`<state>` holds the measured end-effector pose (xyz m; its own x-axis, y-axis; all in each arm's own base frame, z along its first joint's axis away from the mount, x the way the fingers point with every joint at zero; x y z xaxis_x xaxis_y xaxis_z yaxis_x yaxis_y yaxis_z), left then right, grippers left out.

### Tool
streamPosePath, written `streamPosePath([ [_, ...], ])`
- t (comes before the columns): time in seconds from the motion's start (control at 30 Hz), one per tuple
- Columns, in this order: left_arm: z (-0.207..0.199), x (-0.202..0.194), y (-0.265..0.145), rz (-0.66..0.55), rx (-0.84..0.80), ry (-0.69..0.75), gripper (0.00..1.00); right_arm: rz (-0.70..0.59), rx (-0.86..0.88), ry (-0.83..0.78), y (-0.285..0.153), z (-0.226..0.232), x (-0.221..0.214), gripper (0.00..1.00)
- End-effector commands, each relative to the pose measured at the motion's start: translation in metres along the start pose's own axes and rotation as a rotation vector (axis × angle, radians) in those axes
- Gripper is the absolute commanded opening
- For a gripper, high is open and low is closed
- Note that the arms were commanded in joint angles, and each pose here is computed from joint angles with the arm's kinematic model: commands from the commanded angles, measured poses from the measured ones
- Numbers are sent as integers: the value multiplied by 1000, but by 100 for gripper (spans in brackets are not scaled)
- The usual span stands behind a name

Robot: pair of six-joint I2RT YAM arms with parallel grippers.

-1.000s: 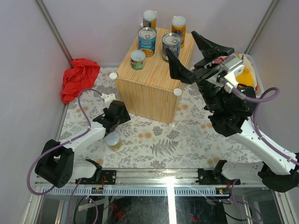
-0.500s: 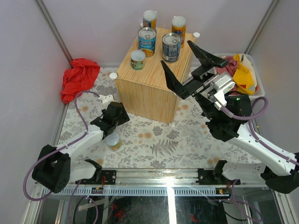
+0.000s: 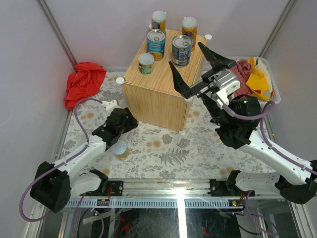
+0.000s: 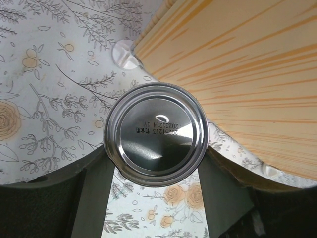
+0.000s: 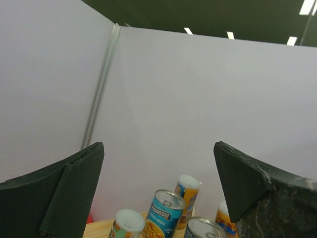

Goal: Place and organize the canned foods onto the counter

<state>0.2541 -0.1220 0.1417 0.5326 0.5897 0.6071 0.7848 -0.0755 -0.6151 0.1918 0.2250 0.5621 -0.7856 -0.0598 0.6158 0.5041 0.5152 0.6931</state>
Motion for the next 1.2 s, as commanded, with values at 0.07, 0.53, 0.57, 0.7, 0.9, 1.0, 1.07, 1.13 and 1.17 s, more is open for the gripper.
streamPosePath([
  [0.07,-25,14,-19,-29,-156,-102,30,147,-193,42,-4,-29,-23,100],
  [0.53,-50,25,-57,-12,-370,-187,28,524,-298,165,-11,-17,-131,99],
  [0.57,-53,26,-60,-11,-387,-191,28,547,-293,180,-12,-14,-135,99],
  [0.7,-62,31,-71,-6,-447,-195,28,631,-239,265,-17,5,-151,100],
  [0.9,-73,37,-88,-2,-538,-222,27,747,-182,375,-30,29,-170,100],
  [1.0,-77,39,-97,7,-579,-253,27,784,-146,441,-39,40,-174,99],
  [1.07,-81,41,-102,15,-606,-277,27,802,-132,487,-44,44,-173,99],
  [1.13,-86,43,-107,27,-641,-295,27,815,-120,534,-50,47,-172,98],
  [1.17,-89,44,-109,35,-653,-302,27,817,-111,559,-52,49,-170,98],
])
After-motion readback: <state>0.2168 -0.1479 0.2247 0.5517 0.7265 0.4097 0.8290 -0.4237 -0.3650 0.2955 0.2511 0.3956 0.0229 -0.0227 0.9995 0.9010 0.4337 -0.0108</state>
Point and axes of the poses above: each gripper's point midway between its finger pads, its own y axis out along the fingers, its own z axis along the line the jaws close on, x = y × z, the point moved 6 cm from there along -y, back along the fingers, and after that the axes turned 8 degrees about -y, right-handed, at the moved point
